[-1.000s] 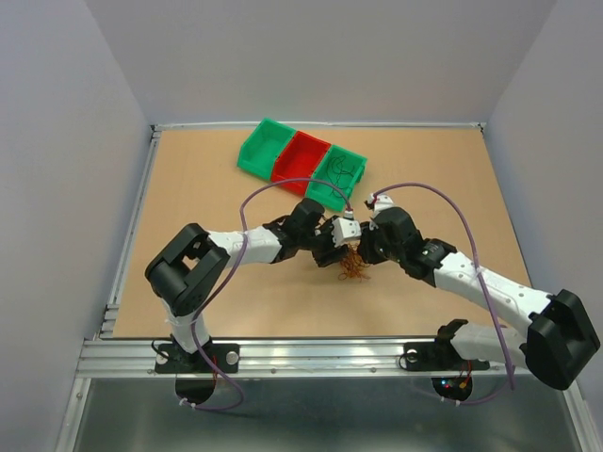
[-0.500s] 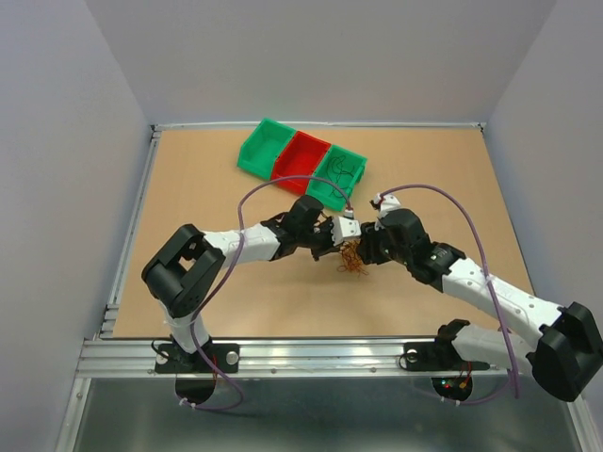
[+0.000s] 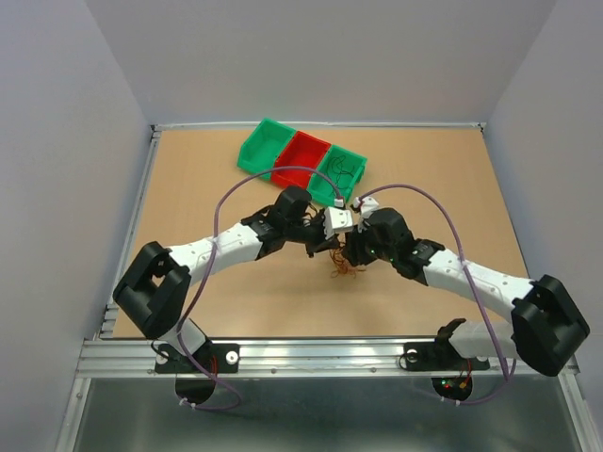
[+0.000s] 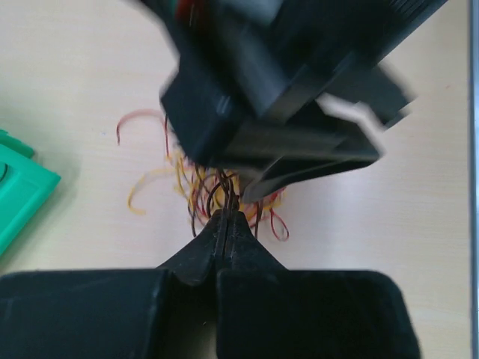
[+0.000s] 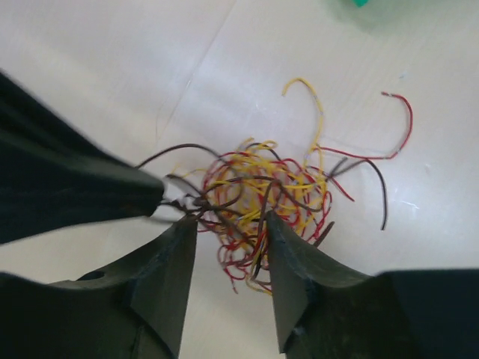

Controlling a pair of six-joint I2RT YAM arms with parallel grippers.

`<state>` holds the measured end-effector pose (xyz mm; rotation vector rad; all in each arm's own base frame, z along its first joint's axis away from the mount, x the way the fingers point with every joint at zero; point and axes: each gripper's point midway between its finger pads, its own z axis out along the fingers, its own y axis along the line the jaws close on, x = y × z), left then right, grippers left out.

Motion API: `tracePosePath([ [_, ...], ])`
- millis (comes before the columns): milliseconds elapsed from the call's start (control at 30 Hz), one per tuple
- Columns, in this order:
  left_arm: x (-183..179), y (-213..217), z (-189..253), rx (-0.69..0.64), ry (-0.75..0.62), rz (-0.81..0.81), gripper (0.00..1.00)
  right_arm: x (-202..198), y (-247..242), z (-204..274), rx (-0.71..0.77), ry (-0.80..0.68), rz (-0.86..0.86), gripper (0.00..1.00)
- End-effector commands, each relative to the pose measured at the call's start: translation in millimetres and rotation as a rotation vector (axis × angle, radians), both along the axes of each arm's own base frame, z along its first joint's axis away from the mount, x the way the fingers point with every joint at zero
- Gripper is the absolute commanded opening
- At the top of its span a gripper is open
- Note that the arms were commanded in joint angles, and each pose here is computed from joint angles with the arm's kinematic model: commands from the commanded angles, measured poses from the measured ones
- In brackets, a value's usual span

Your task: Untangle the cables

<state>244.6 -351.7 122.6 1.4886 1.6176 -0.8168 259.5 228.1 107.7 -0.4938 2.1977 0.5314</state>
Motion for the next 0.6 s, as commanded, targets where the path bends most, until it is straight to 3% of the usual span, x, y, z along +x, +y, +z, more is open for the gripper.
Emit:
tracePosePath([
  [0, -12.5, -3.9, 83.7, -0.155, -0.053, -0.049, 0.0, 23.3, 24.5, 21.0, 0.022, -0.087, 0.055, 0.41],
  [33, -14.1, -5.3, 99.7, -0.18, -0.069, -0.062, 0.0, 27.0, 25.0, 9.6, -0.005, -0.066, 0.049, 0.27],
  [133, -24.8, 1.7, 140.3, -0.21, -0.093, -0.076, 0.0, 42.4, 22.2, 8.8, -0.019, -0.065, -0.026, 0.01],
  [233, -27.9, 11.4, 203.7, -0.27, -0.181, -0.048, 0.0, 51.8, 6.0, 13.4, -0.017, -0.067, -0.162, 0.01],
  [400, -10.7, 53.0, 325.9, -0.395, -0.4, 0.207, 0.0, 38.8, -42.3, 16.1, -0.045, -0.076, -0.365, 0.0],
  [567, 23.4, 140.9, 410.3, -0.569, -0.524, 0.747, 0.0, 27.5, -91.4, 54.0, 0.031, -0.172, -0.603, 0.07],
])
